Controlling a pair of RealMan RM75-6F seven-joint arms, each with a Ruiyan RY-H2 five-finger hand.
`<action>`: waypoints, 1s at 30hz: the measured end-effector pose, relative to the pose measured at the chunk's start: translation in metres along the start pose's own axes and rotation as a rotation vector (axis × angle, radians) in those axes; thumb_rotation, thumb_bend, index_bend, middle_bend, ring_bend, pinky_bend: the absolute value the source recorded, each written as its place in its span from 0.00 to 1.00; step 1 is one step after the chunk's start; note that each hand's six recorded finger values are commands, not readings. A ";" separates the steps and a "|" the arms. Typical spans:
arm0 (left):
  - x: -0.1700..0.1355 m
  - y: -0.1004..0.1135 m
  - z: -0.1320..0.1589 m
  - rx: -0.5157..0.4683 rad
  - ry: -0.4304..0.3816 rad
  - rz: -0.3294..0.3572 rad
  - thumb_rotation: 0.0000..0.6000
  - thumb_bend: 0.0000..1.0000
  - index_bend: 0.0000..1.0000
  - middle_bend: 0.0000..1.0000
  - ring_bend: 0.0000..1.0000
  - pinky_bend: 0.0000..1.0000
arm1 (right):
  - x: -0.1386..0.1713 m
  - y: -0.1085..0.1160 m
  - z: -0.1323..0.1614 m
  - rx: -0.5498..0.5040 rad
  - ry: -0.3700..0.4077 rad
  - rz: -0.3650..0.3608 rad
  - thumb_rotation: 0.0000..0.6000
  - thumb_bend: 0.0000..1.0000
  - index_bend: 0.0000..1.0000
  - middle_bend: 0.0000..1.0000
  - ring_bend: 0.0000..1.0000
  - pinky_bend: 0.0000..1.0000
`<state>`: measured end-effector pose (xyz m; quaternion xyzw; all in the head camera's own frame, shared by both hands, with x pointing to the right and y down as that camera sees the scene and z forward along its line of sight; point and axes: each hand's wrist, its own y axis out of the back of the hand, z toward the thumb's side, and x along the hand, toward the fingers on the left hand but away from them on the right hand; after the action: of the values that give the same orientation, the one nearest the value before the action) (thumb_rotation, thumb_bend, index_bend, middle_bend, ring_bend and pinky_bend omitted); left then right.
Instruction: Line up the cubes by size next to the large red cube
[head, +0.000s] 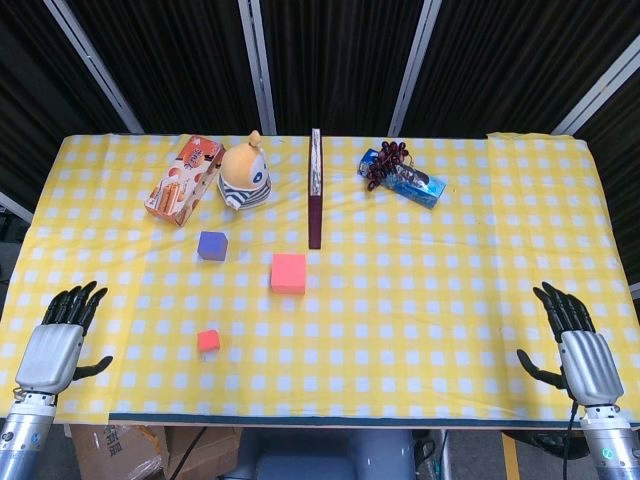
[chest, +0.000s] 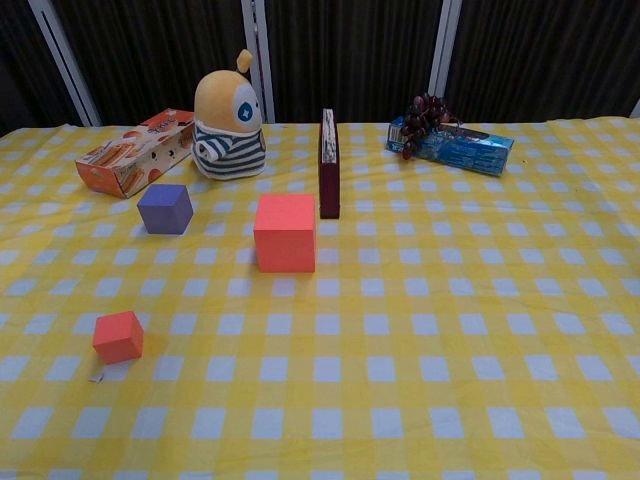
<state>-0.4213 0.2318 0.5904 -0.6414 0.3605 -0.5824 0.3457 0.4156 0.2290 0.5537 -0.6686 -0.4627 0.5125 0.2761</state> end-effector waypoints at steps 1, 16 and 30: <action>0.000 0.000 0.000 0.001 -0.001 -0.001 1.00 0.18 0.00 0.00 0.00 0.01 | 0.000 0.000 0.000 0.000 0.000 0.000 1.00 0.36 0.00 0.00 0.00 0.01; 0.005 -0.003 0.000 0.008 0.000 -0.031 1.00 0.14 0.00 0.00 0.00 0.03 | 0.001 0.000 0.001 0.002 0.003 -0.001 1.00 0.36 0.00 0.00 0.00 0.01; 0.106 0.016 0.046 0.073 -0.050 -0.069 1.00 0.16 0.14 0.00 0.00 0.08 | 0.000 -0.001 0.000 -0.023 -0.005 0.009 1.00 0.36 0.00 0.00 0.00 0.01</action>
<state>-0.3698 0.1334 0.6253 -0.6547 0.3078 -0.5906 0.3575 0.4157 0.2294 0.5546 -0.6724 -0.4663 0.5100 0.2652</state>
